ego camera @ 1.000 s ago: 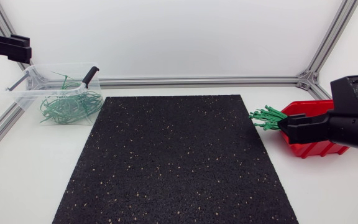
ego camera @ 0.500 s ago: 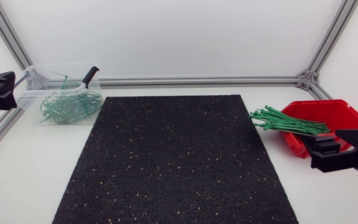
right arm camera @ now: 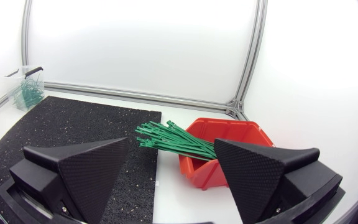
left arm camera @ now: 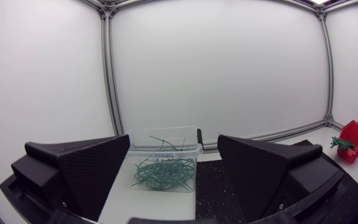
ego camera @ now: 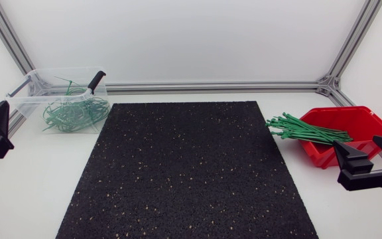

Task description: Take a green cable tie from the red box, thread the tail through the head to close it, then place it in the transparent bin on the left.

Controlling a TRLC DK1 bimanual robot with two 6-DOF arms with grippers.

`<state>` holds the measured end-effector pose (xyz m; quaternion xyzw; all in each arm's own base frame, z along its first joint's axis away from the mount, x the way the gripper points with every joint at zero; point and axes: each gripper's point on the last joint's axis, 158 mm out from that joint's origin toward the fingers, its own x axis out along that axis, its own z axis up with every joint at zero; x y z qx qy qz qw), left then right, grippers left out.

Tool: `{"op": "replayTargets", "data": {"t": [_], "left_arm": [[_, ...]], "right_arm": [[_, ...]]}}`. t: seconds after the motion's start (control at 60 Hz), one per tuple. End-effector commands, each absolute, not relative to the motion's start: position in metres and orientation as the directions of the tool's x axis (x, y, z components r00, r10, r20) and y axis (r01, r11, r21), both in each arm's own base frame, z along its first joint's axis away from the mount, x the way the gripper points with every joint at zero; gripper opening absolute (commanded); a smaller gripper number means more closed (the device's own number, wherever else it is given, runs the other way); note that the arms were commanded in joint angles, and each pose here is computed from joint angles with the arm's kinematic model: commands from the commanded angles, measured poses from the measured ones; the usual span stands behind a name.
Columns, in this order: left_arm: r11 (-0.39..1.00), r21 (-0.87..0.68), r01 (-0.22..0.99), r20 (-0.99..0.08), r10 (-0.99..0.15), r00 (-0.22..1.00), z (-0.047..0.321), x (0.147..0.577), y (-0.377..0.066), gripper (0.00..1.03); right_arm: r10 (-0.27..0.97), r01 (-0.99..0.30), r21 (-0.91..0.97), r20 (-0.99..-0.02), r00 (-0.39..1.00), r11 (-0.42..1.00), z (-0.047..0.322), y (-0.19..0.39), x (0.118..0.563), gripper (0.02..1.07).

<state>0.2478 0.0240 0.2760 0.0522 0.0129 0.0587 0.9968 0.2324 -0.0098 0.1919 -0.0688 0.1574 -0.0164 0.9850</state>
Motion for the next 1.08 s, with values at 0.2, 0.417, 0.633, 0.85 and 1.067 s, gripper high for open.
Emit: {"op": "replayTargets", "data": {"t": [0.2,0.417,0.633,0.85,1.067], "left_arm": [[0.996,0.057,-0.066,-0.049,0.069,0.996,0.227,0.251,0.014,0.97],[0.998,0.039,-0.039,-0.065,0.042,0.997,0.196,0.252,0.008,0.97],[1.000,0.019,-0.013,-0.081,0.014,0.997,0.164,0.254,0.003,0.97],[1.000,-0.001,0.014,-0.097,-0.014,0.995,0.131,0.255,-0.003,0.97],[1.000,-0.001,0.014,-0.097,-0.014,0.995,0.131,0.255,-0.003,0.97]], "right_arm": [[-0.041,0.016,-0.105,-0.235,0.971,0.994,0.174,-0.007,0.242,1.02],[-0.030,0.018,-0.070,-0.176,0.984,0.997,0.166,-0.006,0.247,1.02],[-0.020,0.016,-0.035,-0.116,0.993,0.999,0.158,-0.004,0.251,1.02],[-0.010,0.010,-0.001,-0.057,0.998,1.000,0.149,-0.002,0.254,1.02],[-0.010,0.010,-0.001,-0.057,0.998,1.000,0.149,-0.002,0.254,1.02]]}}
